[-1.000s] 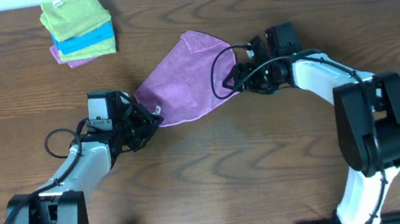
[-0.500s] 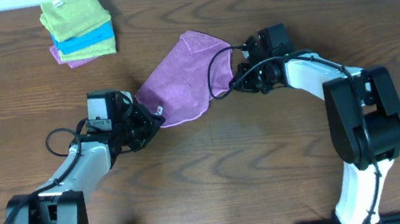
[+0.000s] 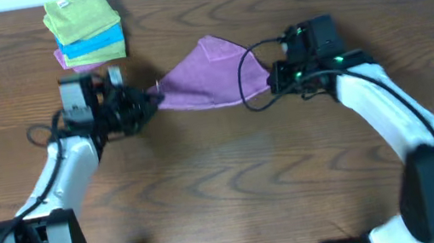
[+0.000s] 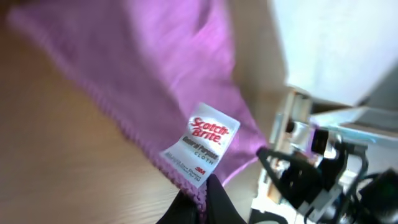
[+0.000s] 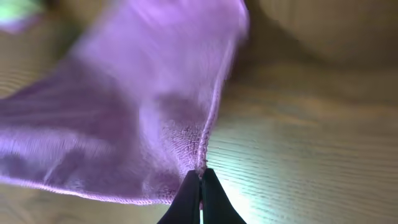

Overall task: Fold the cloth
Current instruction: 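Lift the cloth with both grippers and stretch it toward the far edge, then lower the cloth with both grippers, folding it over toward the front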

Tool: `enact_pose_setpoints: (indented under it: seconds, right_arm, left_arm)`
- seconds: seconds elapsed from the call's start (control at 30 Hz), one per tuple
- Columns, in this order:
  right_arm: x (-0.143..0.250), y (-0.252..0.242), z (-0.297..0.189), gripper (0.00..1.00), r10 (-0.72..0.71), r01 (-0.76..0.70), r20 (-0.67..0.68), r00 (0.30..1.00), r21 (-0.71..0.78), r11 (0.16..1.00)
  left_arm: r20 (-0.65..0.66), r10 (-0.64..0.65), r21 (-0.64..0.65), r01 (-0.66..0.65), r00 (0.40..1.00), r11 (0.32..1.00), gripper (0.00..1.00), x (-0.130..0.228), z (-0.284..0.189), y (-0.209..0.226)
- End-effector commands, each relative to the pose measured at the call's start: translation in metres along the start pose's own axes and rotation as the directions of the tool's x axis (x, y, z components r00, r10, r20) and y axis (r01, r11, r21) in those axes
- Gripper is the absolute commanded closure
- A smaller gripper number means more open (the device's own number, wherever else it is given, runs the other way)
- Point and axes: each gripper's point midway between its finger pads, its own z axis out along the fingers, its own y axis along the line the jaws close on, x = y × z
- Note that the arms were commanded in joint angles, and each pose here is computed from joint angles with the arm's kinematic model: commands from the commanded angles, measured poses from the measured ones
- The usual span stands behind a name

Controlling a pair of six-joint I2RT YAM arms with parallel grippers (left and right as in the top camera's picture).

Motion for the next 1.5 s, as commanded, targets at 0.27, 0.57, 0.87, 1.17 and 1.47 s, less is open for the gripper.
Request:
enact_pose_setpoints:
  seconds: [0.27, 0.57, 0.87, 1.17, 1.47]
  right_arm:
    - [-0.047, 0.057, -0.111, 0.99, -0.128, 0.149, 0.325, 0.937, -0.042, 0.988]
    - [-0.093, 0.039, -0.109, 0.99, -0.136, 0.137, 0.448, 0.884, 0.028, 0.990]
    - [-0.153, 0.016, -0.088, 0.99, -0.131, 0.113, 0.460, 0.878, 0.068, 0.991]
    - [-0.159, 0.011, -0.085, 0.99, -0.163, 0.128, 0.395, 0.904, 0.114, 0.985]
    - [-0.166, 0.015, -0.097, 0.99, -0.184, 0.143, 0.410, 0.893, 0.129, 0.981]
  left_arm:
    - [0.162, 0.209, 0.162, -0.235, 0.964, 0.958, 0.94, -0.057, -0.042, -0.136]
    - [0.302, 0.210, 0.087, -0.246, 0.930, 0.965, 0.94, -0.087, -0.038, -0.136]
    - [0.331, 0.181, 0.115, -0.229, 0.926, 0.967, 0.94, -0.121, -0.004, -0.127]
    - [0.262, 0.241, 0.189, -0.294, 0.935, 0.937, 0.94, -0.123, 0.005, -0.149]
    - [0.223, 0.257, 0.226, -0.307, 0.940, 0.925, 0.94, -0.119, -0.002, -0.156]
